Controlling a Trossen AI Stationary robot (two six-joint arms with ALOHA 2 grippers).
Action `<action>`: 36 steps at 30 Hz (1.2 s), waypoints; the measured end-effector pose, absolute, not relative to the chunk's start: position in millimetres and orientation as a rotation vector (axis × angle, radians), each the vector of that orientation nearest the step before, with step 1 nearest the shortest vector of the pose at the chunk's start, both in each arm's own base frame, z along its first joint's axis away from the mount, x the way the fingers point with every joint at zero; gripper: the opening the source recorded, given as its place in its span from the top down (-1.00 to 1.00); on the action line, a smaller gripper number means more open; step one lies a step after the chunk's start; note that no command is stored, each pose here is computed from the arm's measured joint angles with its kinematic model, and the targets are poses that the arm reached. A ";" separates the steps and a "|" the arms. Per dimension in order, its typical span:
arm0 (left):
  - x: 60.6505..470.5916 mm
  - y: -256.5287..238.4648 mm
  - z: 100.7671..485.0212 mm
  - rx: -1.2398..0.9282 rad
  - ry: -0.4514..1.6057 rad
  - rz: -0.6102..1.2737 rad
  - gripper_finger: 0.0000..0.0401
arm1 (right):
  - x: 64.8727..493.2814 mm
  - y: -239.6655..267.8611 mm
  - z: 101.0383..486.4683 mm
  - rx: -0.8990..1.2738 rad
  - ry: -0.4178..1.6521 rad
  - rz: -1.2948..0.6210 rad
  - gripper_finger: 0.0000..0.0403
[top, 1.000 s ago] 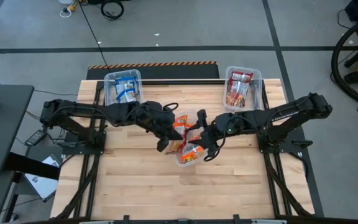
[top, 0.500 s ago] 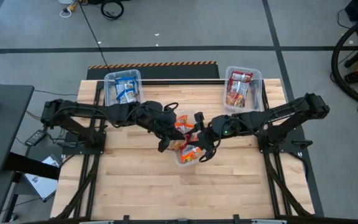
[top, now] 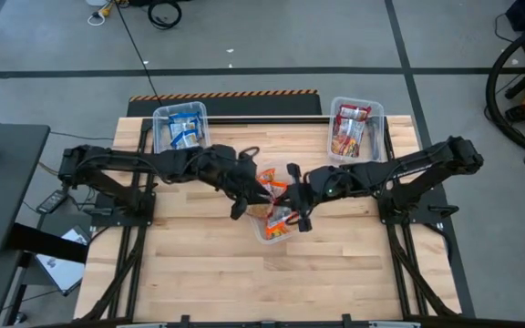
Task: Sort Maruchan noodles
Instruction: Put the red noodle pack into the right transparent bin
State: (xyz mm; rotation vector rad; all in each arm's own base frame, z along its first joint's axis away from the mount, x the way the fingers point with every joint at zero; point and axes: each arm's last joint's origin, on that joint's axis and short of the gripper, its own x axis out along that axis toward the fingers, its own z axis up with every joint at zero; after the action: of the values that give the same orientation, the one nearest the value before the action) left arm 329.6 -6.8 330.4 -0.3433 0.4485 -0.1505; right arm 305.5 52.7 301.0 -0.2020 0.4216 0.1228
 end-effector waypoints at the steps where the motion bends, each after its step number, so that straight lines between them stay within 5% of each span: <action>1: 325.7 -5.1 335.0 -0.333 0.435 -0.154 0.32 | 304.7 51.1 302.0 -0.160 0.423 0.111 0.93; 8: 265.2 8.1 386.8 -0.315 0.311 -0.126 0.01 | 270.4 24.1 331.8 0.079 0.407 -0.002 0.96; 16: 198.1 6.3 436.9 -0.306 0.045 -0.049 0.03 | 183.2 -44.6 349.4 0.229 0.543 -0.488 0.95; 22: 192.9 -4.0 457.9 -0.267 -0.159 -0.100 0.04 | 138.6 -82.0 343.3 0.333 0.652 -0.809 0.95; 36: 204.0 -12.2 450.8 -0.301 -0.108 -0.133 0.04 | 111.9 -124.9 284.9 0.550 0.911 -0.809 0.95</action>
State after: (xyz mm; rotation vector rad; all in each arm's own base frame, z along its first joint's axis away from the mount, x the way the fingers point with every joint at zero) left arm 204.0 -12.2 450.8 -0.3015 -0.1085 -0.1327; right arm 111.9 -124.9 284.9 0.5498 0.9110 -0.8092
